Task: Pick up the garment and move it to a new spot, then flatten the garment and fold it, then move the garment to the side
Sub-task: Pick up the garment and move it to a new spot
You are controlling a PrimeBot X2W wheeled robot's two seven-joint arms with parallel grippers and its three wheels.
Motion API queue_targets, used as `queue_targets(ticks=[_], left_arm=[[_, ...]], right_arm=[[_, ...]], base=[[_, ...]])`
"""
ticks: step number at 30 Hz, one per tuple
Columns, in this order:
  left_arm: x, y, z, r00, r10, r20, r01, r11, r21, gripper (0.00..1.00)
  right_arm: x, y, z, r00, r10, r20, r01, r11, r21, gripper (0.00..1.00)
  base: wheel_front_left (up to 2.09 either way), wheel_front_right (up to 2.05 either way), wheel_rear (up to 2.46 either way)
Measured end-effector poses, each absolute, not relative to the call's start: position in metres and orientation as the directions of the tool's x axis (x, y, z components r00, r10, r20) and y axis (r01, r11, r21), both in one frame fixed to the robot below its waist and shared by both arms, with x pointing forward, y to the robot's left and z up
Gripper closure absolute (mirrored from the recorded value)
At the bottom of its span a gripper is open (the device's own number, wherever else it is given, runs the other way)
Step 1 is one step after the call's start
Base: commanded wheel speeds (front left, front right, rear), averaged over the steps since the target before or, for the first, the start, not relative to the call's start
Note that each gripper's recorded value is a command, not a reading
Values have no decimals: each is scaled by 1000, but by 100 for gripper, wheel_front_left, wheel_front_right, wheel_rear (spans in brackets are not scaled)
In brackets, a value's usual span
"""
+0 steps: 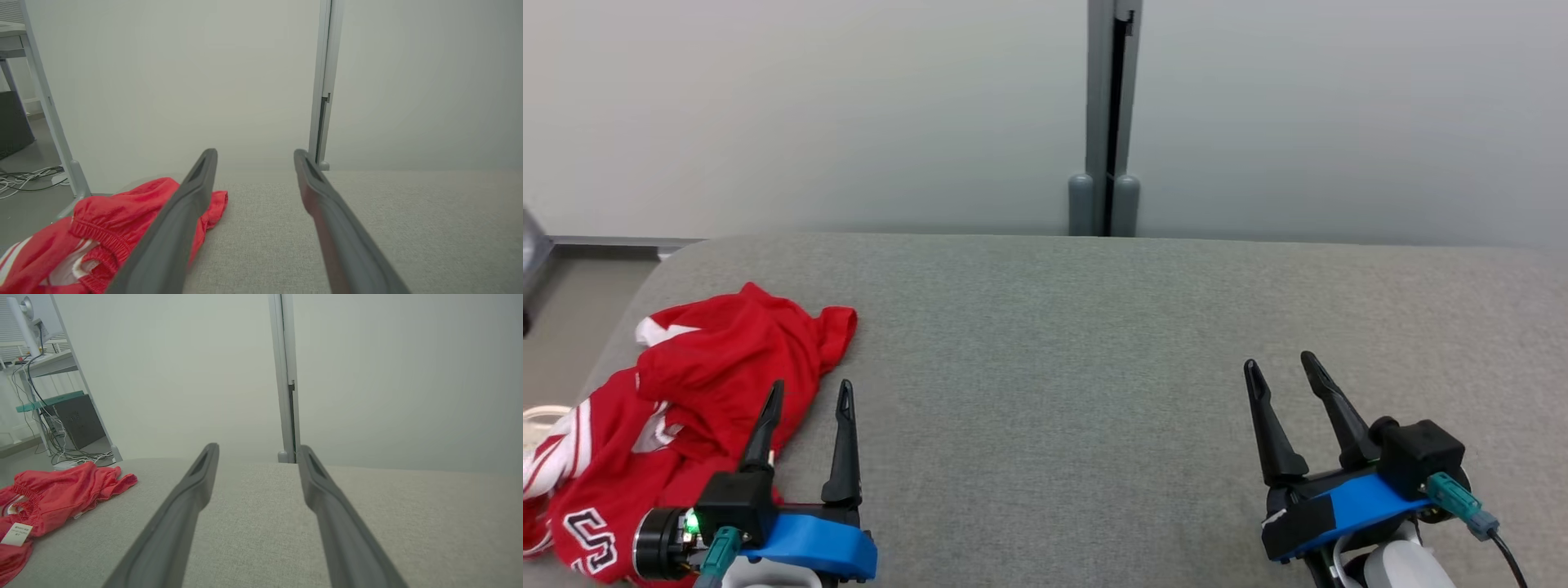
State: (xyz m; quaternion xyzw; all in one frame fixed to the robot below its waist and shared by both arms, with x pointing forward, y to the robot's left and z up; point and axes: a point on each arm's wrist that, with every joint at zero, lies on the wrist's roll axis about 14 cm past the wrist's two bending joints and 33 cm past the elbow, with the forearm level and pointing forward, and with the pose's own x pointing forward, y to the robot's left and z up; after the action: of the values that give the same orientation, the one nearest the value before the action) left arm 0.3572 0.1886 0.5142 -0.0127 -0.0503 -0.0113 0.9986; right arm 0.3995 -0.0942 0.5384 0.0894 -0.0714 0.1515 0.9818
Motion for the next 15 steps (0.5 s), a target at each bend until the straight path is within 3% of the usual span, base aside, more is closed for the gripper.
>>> queue_targets(ticks=[15], left_arm=[[289, 288, 507, 952, 296, 83, -293, 955, -38, 0]], right_arm=[[400, 19, 538, 814, 557, 163, -580, 790, 198, 0]], base=[[0, 0, 0]])
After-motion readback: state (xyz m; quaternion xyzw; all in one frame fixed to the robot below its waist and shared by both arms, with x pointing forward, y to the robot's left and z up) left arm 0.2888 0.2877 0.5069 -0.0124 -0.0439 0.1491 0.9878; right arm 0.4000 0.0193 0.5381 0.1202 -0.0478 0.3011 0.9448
